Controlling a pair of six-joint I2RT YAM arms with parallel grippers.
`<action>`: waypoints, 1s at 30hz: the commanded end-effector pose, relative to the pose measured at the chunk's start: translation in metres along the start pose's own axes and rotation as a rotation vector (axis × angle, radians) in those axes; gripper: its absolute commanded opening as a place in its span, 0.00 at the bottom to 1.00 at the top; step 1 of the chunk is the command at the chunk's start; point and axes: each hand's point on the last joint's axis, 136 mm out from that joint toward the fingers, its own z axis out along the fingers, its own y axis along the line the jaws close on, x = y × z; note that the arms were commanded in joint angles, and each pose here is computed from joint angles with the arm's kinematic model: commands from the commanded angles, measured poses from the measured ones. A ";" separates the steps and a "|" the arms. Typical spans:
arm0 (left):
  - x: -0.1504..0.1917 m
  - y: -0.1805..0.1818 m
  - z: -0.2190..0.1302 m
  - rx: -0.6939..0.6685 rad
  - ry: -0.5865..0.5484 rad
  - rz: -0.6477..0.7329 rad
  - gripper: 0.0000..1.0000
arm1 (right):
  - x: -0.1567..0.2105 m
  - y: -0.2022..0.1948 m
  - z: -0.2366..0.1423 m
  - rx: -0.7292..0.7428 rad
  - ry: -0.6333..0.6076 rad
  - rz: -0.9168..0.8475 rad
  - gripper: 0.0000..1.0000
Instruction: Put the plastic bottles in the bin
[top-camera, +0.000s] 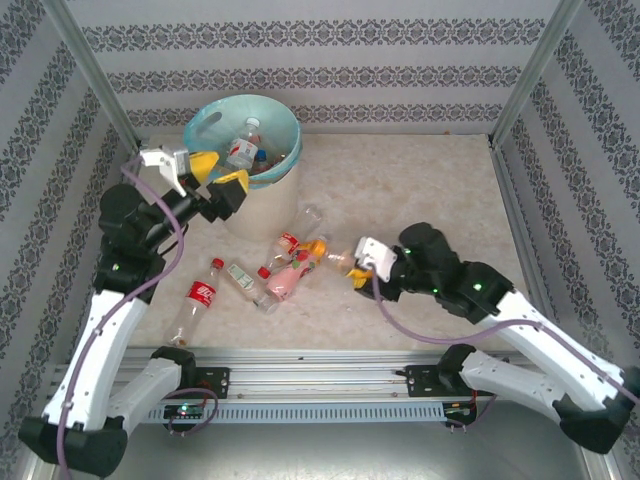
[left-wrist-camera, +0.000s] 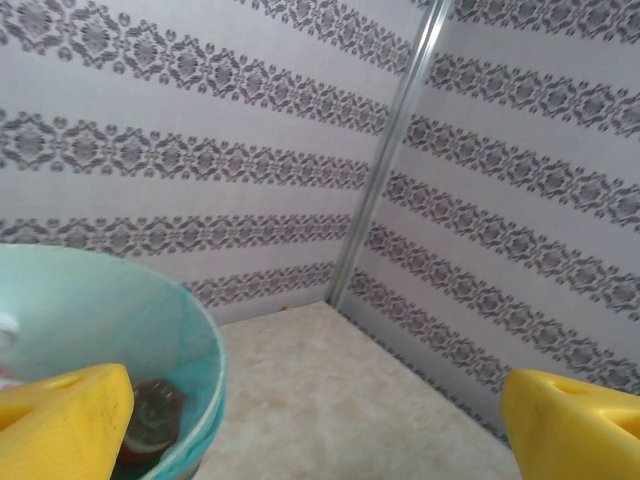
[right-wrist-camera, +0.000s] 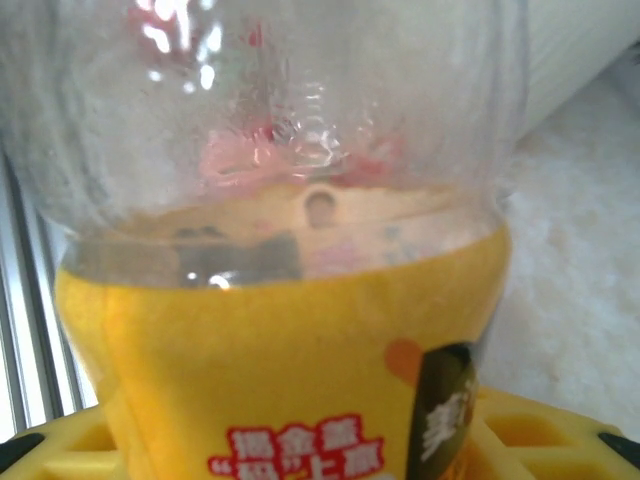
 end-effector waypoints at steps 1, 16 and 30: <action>-0.027 -0.032 0.011 0.141 -0.053 -0.004 0.94 | -0.036 -0.009 -0.022 -0.011 -0.174 0.152 0.53; 0.016 -0.135 0.030 0.626 0.075 -0.014 0.99 | -0.144 -0.016 -0.052 -0.336 -0.444 0.381 0.51; 0.017 -0.156 0.021 0.681 0.089 -0.022 0.73 | -0.186 0.045 -0.023 -0.589 -0.394 0.291 0.52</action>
